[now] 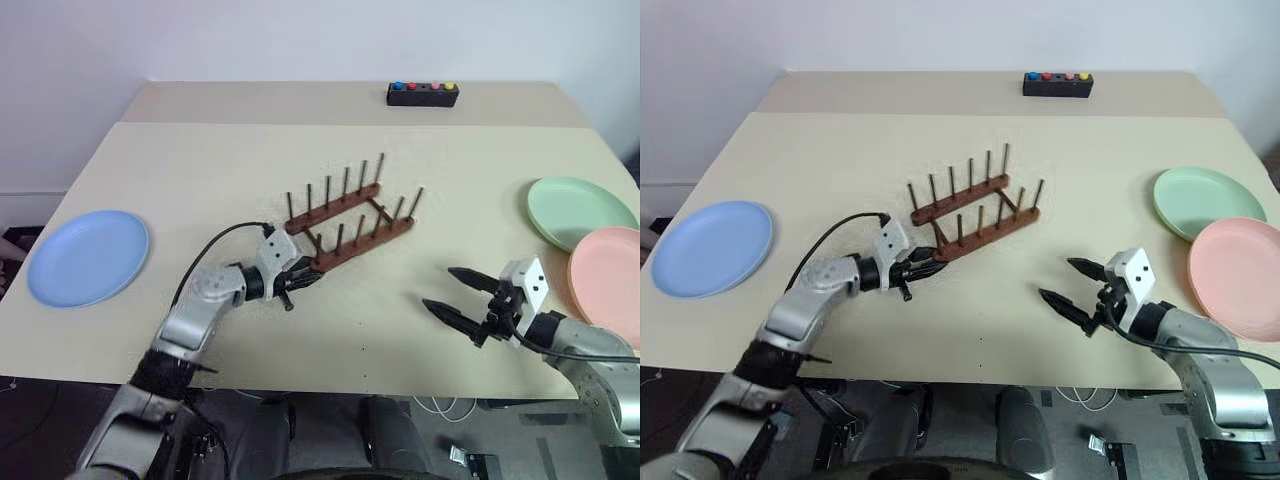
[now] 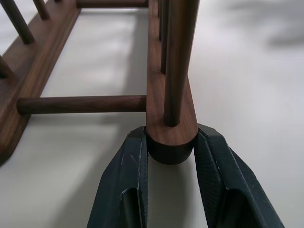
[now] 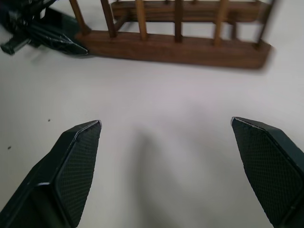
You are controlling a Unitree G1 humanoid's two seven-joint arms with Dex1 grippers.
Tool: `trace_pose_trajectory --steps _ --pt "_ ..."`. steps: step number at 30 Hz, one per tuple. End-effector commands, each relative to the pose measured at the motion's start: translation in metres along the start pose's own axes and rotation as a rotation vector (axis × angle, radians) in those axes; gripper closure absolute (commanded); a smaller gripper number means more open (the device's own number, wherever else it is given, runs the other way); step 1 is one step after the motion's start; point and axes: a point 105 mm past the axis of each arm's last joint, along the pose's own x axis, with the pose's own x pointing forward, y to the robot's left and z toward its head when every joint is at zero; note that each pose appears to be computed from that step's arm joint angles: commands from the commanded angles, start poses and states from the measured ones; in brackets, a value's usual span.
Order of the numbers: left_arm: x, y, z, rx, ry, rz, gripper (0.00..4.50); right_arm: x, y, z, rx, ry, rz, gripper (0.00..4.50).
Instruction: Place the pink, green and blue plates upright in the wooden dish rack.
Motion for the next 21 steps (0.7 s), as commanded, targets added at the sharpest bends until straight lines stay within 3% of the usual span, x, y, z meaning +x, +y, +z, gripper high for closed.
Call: trace_pose_trajectory --steps 1,10,20,21 --pt "0.013 -0.009 0.012 0.055 -0.048 -0.162 3.69 -0.007 -0.003 0.012 -0.064 -0.039 -0.046 0.0" --pt "0.033 0.012 0.014 0.11 -0.032 -0.246 3.69 -0.02 0.007 0.006 -0.052 -0.04 -0.116 0.0" --pt "0.033 0.025 0.011 0.111 -0.015 -0.244 3.69 -0.026 0.01 0.002 -0.048 -0.032 -0.154 0.0" --pt "0.032 0.026 0.011 0.104 -0.02 -0.241 2.64 -0.025 0.01 0.002 -0.048 -0.032 -0.153 0.0"
